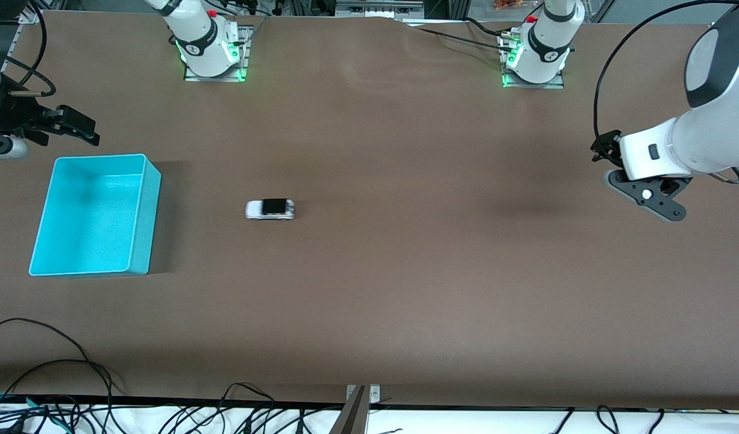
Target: Wind and store white jeep toy
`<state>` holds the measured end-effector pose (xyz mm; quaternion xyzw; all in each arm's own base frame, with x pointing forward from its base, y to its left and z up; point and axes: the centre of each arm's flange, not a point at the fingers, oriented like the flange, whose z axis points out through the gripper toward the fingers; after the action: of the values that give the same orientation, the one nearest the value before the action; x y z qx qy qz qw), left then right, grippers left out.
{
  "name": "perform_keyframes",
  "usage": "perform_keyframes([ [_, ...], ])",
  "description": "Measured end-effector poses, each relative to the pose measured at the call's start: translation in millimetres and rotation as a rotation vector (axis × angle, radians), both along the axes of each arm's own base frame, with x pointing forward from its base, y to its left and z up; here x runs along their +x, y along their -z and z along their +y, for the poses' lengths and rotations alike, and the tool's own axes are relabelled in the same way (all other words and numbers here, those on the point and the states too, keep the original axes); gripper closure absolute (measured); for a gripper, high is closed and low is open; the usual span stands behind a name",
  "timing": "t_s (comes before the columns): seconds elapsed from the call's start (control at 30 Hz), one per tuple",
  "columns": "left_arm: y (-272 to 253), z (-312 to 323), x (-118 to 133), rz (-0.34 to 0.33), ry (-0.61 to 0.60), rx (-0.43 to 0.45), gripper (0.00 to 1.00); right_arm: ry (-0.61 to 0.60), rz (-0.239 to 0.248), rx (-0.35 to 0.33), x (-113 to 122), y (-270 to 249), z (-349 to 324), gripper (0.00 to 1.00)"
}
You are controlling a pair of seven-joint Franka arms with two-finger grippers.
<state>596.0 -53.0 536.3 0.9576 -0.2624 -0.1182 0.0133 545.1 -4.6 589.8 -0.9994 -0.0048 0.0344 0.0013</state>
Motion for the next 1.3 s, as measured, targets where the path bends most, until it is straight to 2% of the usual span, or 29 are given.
perform_keyframes([
  [0.13,5.2,20.5,-1.9,-0.066,-0.060,-0.041,0.00,-0.001,0.001,0.000,-0.1,-0.1,0.3,0.00],
  [0.3,13.0,33.0,-12.8,-0.130,-0.089,-0.043,0.00,-0.004,0.010,0.000,0.6,3.0,1.9,0.00],
  [0.5,7.1,28.0,-27.5,-0.170,-0.092,-0.039,0.00,-0.005,0.032,0.000,5.2,13.9,2.1,0.00],
  [0.63,-12.8,17.2,-40.2,-0.197,-0.167,-0.027,0.00,-0.019,0.044,0.000,7.9,20.3,3.0,0.00],
  [0.9,-56.7,12.9,-69.1,-0.202,-0.259,0.007,0.00,-0.234,0.071,0.022,13.2,34.4,5.0,0.00],
  [1.1,-65.0,32.6,-66.8,-0.199,-0.295,0.008,0.00,-0.387,0.104,0.044,20.5,53.5,5.3,0.00],
  [1.3,-66.0,30.0,-53.8,-0.180,-0.291,0.010,0.00,-0.587,0.143,0.080,28.9,78.2,5.6,0.00],
])
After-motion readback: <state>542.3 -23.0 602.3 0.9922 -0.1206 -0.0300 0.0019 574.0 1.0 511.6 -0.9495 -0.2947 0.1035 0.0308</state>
